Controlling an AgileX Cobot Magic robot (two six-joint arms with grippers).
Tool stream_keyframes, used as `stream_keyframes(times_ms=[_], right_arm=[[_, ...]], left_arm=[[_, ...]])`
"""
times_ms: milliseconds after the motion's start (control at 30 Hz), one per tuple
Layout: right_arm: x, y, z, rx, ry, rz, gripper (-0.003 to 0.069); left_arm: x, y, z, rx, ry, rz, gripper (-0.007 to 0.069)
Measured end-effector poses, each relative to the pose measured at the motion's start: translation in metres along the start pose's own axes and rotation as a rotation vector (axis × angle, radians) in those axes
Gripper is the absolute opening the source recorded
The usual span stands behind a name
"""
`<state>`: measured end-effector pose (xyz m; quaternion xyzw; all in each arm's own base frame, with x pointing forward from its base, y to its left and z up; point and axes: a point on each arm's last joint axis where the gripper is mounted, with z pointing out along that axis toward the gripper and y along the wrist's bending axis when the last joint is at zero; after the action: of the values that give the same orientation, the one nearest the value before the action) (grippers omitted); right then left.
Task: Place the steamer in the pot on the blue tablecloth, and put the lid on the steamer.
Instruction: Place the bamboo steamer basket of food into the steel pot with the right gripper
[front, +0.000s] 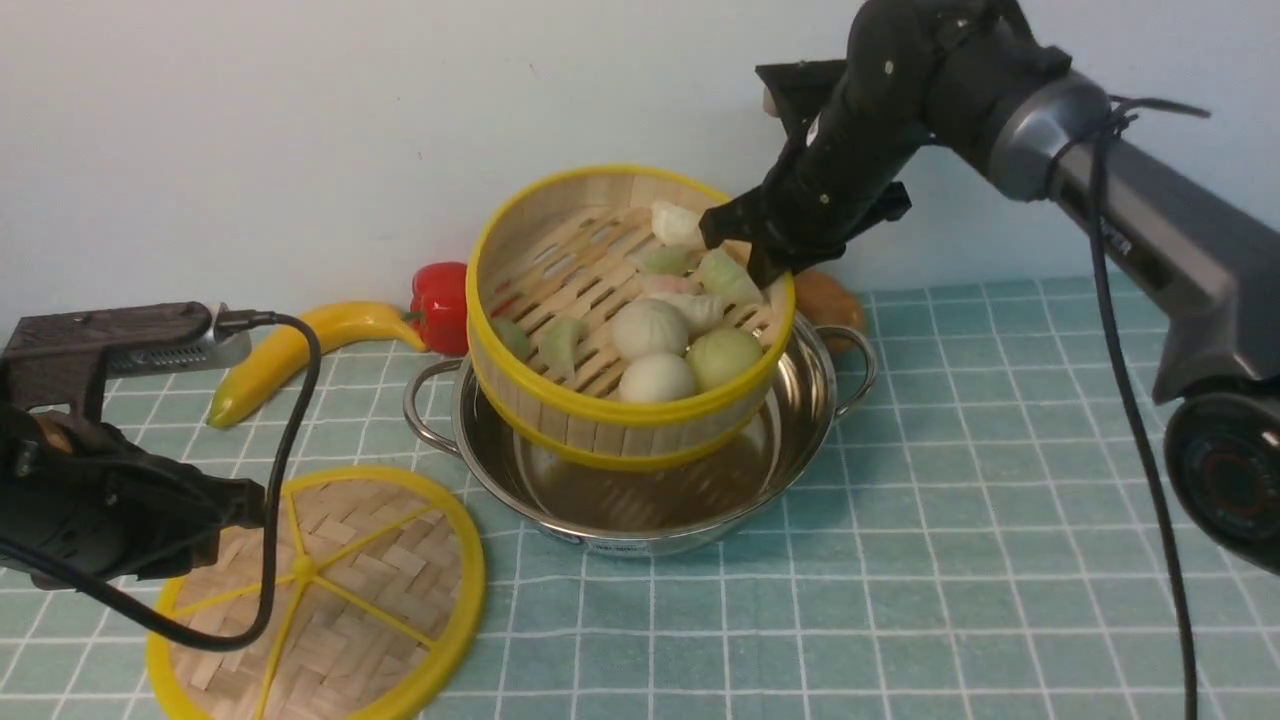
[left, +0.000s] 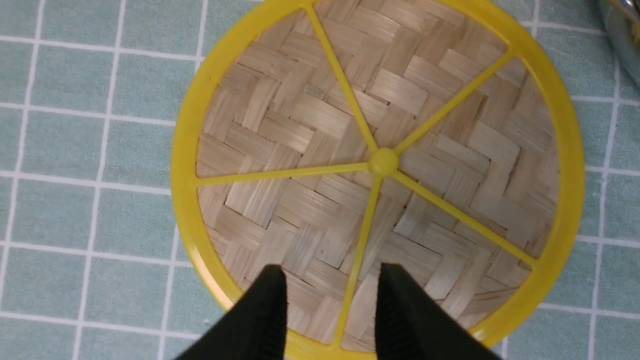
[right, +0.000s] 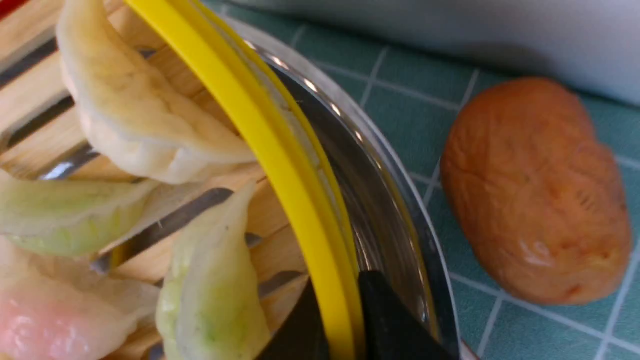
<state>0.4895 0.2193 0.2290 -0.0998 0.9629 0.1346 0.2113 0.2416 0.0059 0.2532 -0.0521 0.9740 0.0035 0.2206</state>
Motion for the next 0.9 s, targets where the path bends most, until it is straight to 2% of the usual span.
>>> stream_keyframes(times_ms=[567,900], right_arm=[[0.015,-0.001,0.041,0.04,0.075,0.004,0.0058],[0.016,-0.005,0.044,0.075,0.079,-0.001,0.0058]], left_arm=[[-0.002,0.0,0.0,0.003,-0.024,0.0,0.0243],[-0.002,0.0,0.0,0.003,-0.026,0.0,0.0243]])
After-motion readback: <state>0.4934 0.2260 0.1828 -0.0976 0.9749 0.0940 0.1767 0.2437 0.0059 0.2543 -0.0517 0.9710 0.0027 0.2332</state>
